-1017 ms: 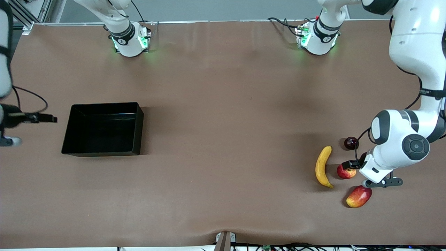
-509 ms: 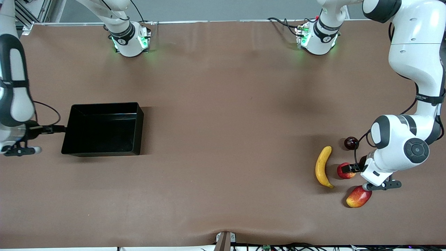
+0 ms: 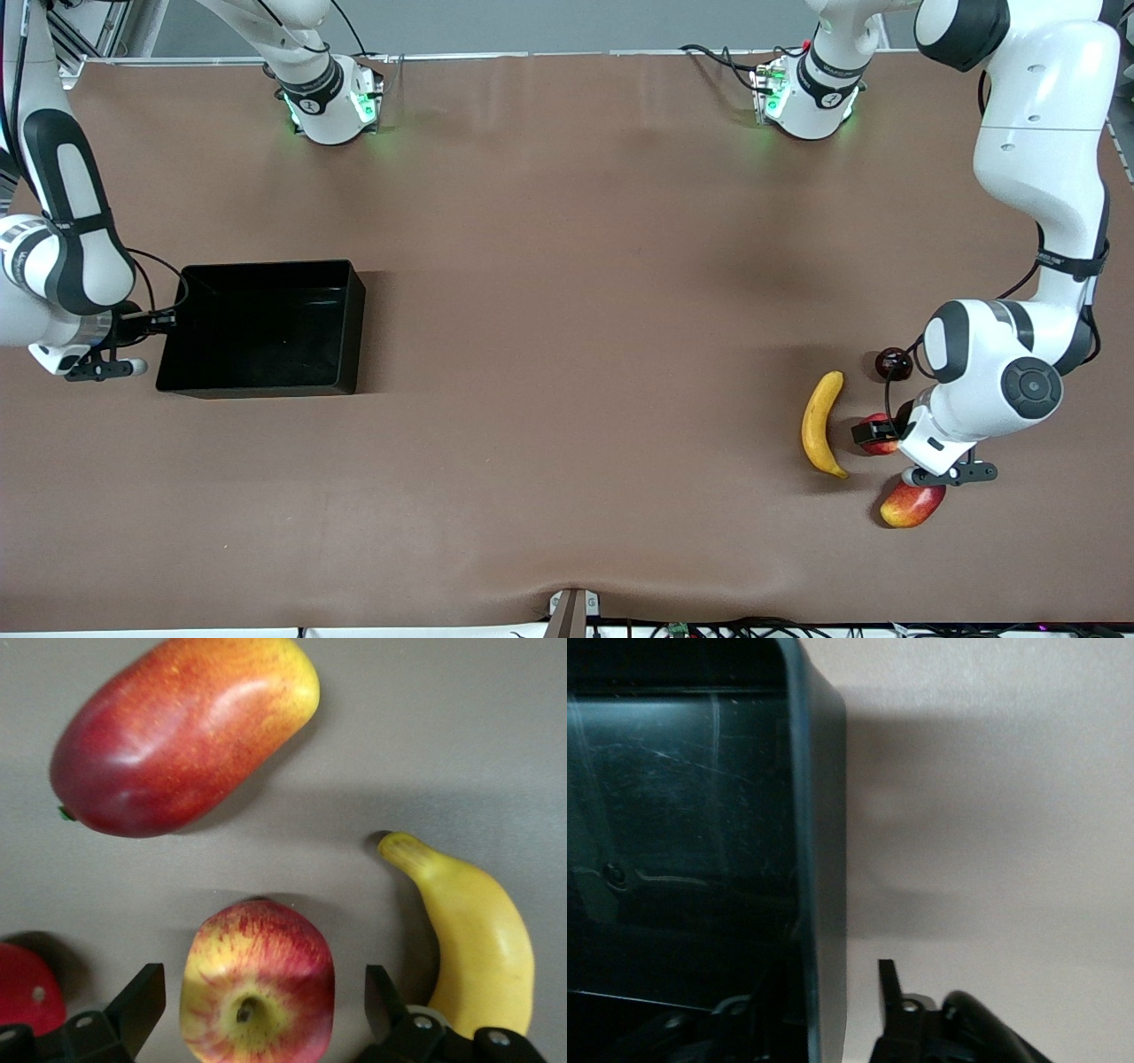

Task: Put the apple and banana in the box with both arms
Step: 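Grasp the apple with the left gripper while the right gripper reaches the box edge, then lift the apple with the left gripper while the right gripper pushes the box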

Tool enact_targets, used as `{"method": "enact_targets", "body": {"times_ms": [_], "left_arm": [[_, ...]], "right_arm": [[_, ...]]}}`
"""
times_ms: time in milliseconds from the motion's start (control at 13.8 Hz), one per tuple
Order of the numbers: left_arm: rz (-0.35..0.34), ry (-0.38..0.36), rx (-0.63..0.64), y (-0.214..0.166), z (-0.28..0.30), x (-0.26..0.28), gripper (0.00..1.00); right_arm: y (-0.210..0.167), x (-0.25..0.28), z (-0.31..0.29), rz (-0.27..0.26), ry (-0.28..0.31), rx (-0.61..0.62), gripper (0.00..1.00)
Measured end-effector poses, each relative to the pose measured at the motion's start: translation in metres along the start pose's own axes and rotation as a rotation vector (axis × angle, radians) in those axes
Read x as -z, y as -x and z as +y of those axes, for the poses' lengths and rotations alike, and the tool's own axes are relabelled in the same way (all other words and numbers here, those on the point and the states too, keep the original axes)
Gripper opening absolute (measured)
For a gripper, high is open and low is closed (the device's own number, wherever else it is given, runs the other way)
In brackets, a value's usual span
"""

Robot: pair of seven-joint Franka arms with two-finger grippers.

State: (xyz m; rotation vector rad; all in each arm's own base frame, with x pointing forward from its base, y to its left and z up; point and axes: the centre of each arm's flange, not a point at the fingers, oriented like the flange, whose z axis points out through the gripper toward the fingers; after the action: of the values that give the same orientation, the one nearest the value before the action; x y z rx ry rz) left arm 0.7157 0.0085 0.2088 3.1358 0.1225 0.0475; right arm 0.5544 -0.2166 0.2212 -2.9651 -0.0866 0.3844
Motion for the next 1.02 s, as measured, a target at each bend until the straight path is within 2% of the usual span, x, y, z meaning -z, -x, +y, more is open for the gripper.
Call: {"method": "enact_targets", "body": {"times_ms": [73,218,291,509,654,872,1017], "left_arm": [[-0.002,0.001,-0.001,0.001,0.000,-0.004,0.94],[0.000,0.001,-0.004,0.000,0.000,-0.005,0.71],[0.009,0.003,-0.006,-0.003,0.000,-0.002,0.68],[0.033,0.010,-0.017,-0.009,0.008,0.023,0.68],[-0.012,0.013,-0.037,-0.004,0.028,0.055,0.68],[-0.075,-0.002,-0.024,0.016,0.066,0.134,0.68],[-0.076,-0.012,-0.021,0.033,0.083,0.178,0.68]], "right_arm": [[0.002,-0.002,0.001,-0.003,-0.003,-0.003,0.34],[0.002,-0.002,-0.002,-0.010,-0.012,-0.001,0.12],[0.002,-0.002,-0.004,-0.019,-0.018,0.001,0.04],[0.002,0.007,-0.015,-0.062,-0.083,-0.002,0.04],[-0.004,0.032,-0.029,-0.092,-0.120,0.021,0.04],[-0.017,0.072,-0.069,-0.109,-0.163,0.072,0.04],[-0.025,0.086,-0.104,-0.112,-0.159,0.076,0.04]]}}
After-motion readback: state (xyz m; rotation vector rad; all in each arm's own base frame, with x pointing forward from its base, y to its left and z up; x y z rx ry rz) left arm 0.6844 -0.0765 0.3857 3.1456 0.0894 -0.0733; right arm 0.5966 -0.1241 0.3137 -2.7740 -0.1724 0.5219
